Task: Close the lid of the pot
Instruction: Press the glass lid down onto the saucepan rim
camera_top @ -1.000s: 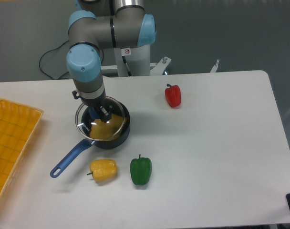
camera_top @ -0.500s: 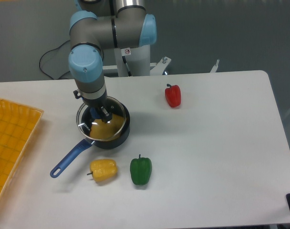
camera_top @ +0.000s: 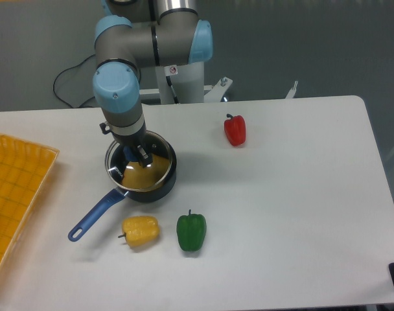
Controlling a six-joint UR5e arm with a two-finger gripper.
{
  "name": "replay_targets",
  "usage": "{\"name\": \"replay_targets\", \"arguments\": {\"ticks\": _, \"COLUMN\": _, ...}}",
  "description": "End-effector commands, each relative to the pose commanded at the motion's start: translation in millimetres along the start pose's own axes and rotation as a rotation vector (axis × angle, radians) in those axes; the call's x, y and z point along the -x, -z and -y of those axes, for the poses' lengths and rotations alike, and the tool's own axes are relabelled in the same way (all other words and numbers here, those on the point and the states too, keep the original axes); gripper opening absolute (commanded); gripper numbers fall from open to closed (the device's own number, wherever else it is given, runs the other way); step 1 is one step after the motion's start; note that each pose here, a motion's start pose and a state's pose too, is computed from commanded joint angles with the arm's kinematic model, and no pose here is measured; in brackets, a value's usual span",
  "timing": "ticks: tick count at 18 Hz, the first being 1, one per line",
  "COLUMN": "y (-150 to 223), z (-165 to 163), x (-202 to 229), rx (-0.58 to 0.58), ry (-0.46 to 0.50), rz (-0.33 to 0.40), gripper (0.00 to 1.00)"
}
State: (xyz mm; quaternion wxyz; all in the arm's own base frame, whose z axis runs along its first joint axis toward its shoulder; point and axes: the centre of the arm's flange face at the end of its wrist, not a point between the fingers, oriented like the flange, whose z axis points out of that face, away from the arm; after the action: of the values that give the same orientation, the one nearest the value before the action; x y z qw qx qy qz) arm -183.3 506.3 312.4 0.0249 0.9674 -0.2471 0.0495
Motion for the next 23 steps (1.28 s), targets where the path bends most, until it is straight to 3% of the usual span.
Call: {"name": "replay_targets", "arguments": {"ticks": 23, "y": -6.2, "z": 1.6, "x": 3.4, "rx": 0.012, "ry": -0.015, "rz": -0.006, "gripper": 0.49}}
